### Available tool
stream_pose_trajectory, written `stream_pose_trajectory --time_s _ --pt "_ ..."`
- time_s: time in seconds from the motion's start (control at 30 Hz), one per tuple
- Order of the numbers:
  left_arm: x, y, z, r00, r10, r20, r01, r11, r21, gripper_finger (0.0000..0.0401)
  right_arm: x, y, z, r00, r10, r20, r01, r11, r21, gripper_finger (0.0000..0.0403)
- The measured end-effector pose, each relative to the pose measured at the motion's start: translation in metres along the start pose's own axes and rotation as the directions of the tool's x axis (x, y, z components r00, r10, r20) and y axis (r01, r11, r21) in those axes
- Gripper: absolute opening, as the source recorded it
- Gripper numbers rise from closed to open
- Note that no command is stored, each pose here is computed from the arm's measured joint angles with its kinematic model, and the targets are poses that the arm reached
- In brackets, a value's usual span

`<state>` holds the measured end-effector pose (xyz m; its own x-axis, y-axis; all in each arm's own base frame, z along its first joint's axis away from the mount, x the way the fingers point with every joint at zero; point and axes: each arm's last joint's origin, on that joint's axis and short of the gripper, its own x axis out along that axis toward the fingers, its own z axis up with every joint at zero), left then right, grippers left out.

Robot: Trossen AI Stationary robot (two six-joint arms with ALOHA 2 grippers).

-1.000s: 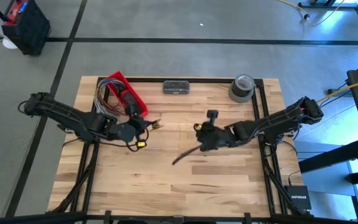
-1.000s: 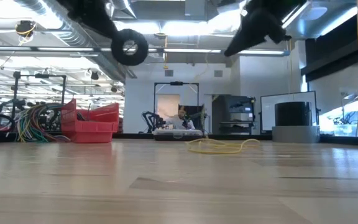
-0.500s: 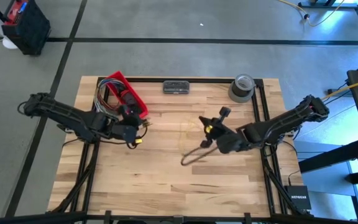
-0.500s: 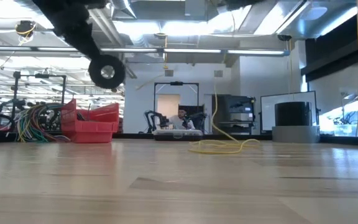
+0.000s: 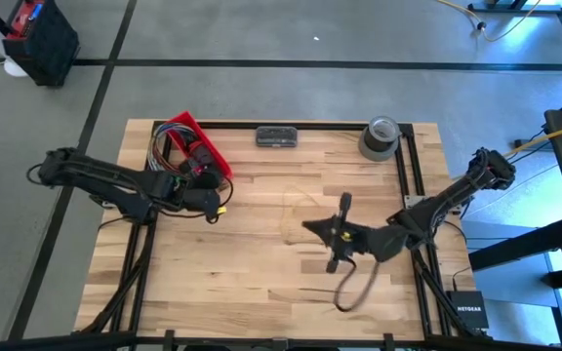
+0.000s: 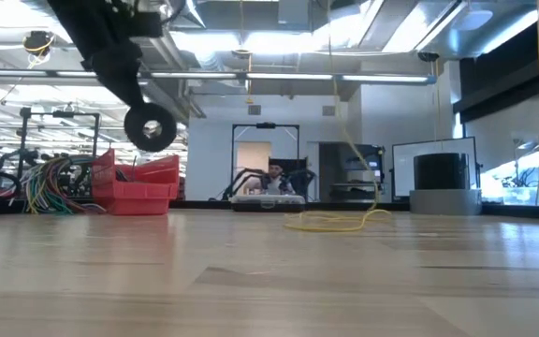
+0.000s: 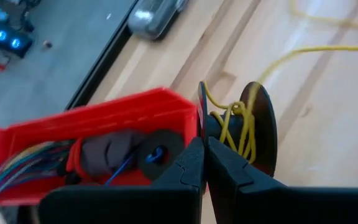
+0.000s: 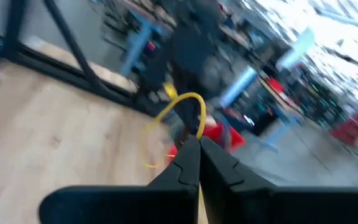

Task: Coil cords
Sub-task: Uncoil the yellow wire from the spool

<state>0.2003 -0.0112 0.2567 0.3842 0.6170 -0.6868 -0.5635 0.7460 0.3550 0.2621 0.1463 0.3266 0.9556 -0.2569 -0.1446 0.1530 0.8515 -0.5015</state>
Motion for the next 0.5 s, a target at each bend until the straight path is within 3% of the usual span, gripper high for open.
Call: stream_pose_trajectory --time_s 0.23,0.4,0.5 --pt "0.012 0.001 -0.001 0.996 0.055 -0.068 -0.055 0.998 0.009 0.0005 -0.017 0.015 0.016 0.968 0.184 0.171 -0.177 0.983 -0.057 0.0005" --pt "0.019 0.007 0.002 0.992 0.107 -0.068 -0.111 0.992 -0.058 0.0005 -0.021 0.024 0.014 0.895 0.396 0.206 -0.376 0.917 -0.129 0.0005" --pt "0.022 0.011 0.005 0.990 0.131 -0.051 -0.137 0.982 -0.130 0.0005 -0.020 0.026 0.011 0.869 0.456 0.190 -0.435 0.889 -0.144 0.0005"
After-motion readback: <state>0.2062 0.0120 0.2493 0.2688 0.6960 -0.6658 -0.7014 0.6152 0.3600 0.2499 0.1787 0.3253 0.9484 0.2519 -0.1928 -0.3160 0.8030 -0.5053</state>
